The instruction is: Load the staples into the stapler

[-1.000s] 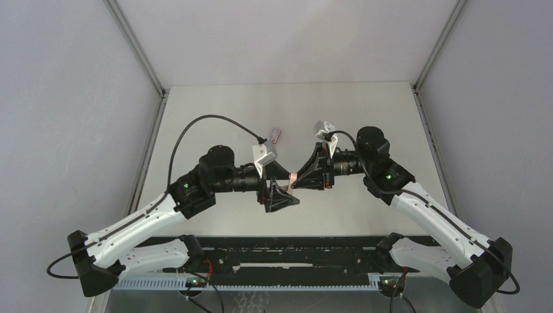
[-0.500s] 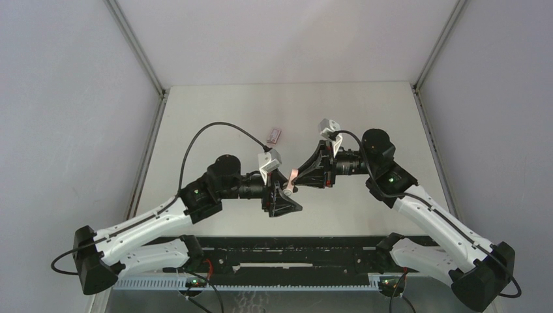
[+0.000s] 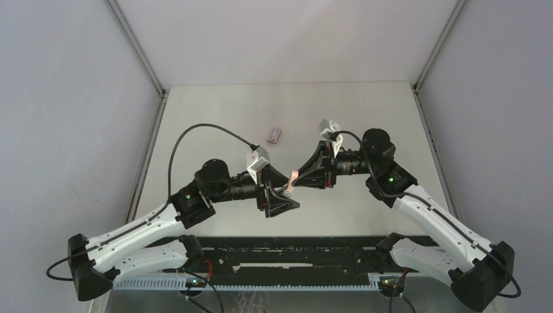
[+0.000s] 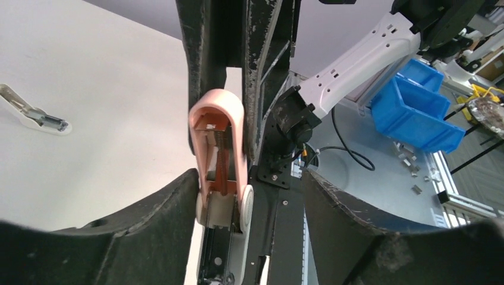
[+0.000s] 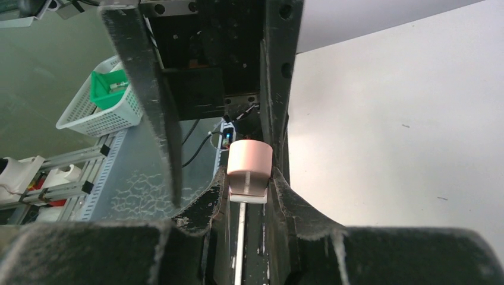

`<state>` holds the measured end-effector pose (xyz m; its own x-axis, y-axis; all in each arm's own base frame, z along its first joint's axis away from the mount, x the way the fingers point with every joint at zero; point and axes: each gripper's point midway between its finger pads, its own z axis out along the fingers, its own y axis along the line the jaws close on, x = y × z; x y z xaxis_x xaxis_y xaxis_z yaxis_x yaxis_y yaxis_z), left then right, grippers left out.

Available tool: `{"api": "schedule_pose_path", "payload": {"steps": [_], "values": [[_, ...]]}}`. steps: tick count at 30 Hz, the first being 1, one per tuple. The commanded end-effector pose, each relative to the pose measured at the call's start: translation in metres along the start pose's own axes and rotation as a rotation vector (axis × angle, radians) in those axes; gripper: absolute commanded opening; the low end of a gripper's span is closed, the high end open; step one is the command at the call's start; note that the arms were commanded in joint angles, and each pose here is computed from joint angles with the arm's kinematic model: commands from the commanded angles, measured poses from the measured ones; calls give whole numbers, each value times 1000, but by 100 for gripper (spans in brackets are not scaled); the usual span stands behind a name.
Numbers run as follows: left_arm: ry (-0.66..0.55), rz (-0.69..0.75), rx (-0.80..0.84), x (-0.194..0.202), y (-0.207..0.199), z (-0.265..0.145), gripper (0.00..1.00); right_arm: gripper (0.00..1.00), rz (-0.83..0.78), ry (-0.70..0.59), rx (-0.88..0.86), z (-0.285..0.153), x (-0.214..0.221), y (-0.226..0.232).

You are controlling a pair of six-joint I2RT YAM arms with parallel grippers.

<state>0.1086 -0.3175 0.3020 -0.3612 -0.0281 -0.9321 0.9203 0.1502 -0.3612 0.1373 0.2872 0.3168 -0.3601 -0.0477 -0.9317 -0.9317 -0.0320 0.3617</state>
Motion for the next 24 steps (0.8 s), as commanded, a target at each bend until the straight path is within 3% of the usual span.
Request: {"api": "schedule_pose_path", "payload": {"steps": [1,10,15,19,22,24], "values": [[-40,21,10,-13,-5,-1,60,0,-28,-11,-42,0,-6,8],[26,-15,69,-2,-12,7,55,0,-32,-9,-78,-1,-6,15],[24,-11,62,-2,-10,7,36,0,-33,-3,-78,-1,-5,16],[37,-15,40,4,-4,10,12,2,-29,-10,-32,-2,-5,8],[60,-25,-42,15,17,17,0,46,-24,-47,106,-10,-11,-13],[80,-31,-152,25,44,26,0,61,-18,-89,237,-22,-17,-31]]}}
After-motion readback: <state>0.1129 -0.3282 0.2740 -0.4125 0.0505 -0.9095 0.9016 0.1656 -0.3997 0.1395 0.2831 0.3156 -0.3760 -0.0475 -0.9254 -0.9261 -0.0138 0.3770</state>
